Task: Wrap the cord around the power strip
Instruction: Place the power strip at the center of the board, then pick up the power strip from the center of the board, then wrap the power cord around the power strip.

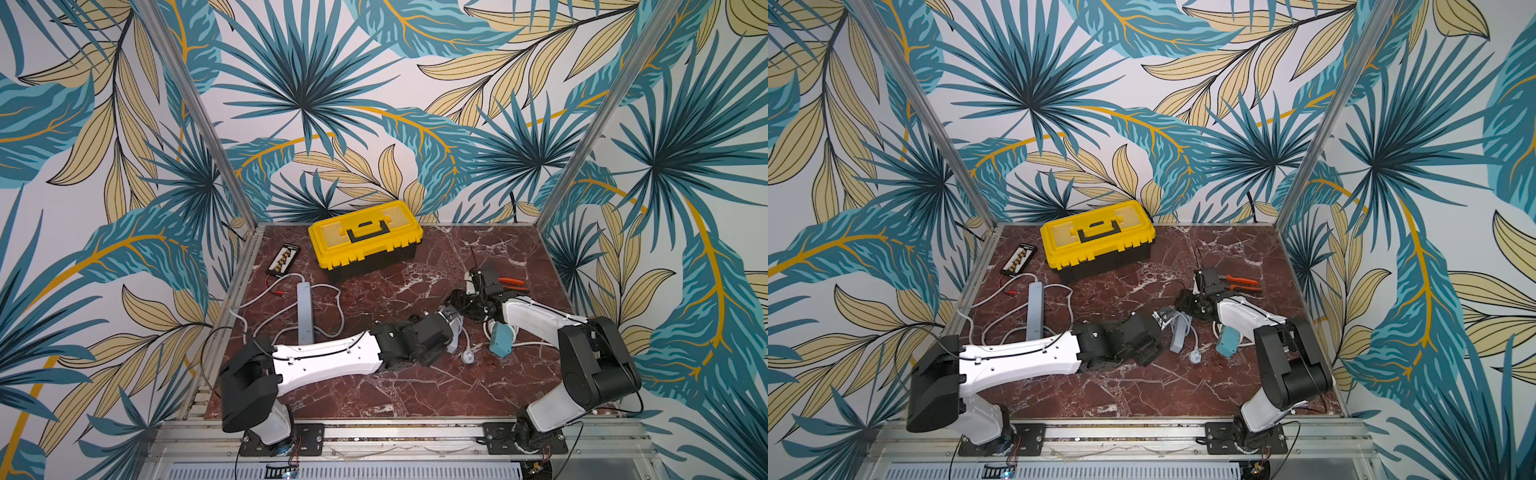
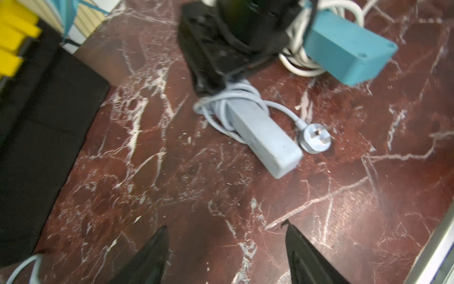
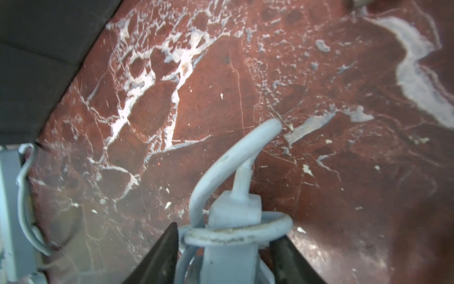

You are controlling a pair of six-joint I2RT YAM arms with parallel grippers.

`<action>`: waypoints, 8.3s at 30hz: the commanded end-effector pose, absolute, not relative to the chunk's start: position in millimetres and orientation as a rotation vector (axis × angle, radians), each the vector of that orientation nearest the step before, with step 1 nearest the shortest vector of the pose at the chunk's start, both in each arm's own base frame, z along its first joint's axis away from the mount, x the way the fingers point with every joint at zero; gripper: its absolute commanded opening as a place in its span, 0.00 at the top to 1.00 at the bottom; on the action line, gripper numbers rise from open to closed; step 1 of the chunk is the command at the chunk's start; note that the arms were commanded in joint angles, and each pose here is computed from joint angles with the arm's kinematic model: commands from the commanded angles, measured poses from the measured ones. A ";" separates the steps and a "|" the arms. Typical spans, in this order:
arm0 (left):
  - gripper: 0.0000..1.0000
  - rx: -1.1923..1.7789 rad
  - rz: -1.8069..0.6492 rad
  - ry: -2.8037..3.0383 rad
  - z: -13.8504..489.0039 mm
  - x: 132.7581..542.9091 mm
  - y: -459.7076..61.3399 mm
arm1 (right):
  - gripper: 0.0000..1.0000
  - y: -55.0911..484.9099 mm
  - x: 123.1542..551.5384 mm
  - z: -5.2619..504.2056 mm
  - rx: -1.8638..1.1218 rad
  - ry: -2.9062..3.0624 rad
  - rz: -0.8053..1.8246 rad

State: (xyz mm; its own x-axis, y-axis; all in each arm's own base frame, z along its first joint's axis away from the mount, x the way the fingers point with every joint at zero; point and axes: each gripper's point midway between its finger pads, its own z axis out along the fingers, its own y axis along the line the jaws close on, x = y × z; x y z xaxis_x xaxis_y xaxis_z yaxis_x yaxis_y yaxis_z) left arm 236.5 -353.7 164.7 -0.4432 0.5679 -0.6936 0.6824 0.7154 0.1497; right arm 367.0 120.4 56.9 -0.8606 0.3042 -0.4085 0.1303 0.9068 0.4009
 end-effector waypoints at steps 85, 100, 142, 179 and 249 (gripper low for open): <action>0.90 0.438 -0.632 2.216 287.2 273.5 -210.4 | 0.24 277.7 339.9 306.1 -0.025 2.139 0.984; 0.90 0.634 -0.578 2.121 292.5 267.4 -260.0 | 0.28 282.0 340.9 338.5 0.084 2.084 0.960; 0.39 0.692 -1.625 1.854 377.6 226.3 -273.7 | 0.80 300.8 281.0 487.2 -0.271 1.354 1.468; 0.92 0.786 -1.559 1.701 429.9 223.7 -324.6 | 0.20 288.7 403.1 384.6 -0.158 1.277 1.006; 1.00 1.380 -1.129 1.572 344.5 197.2 -253.4 | 0.57 315.1 467.5 358.0 -1.076 1.659 0.707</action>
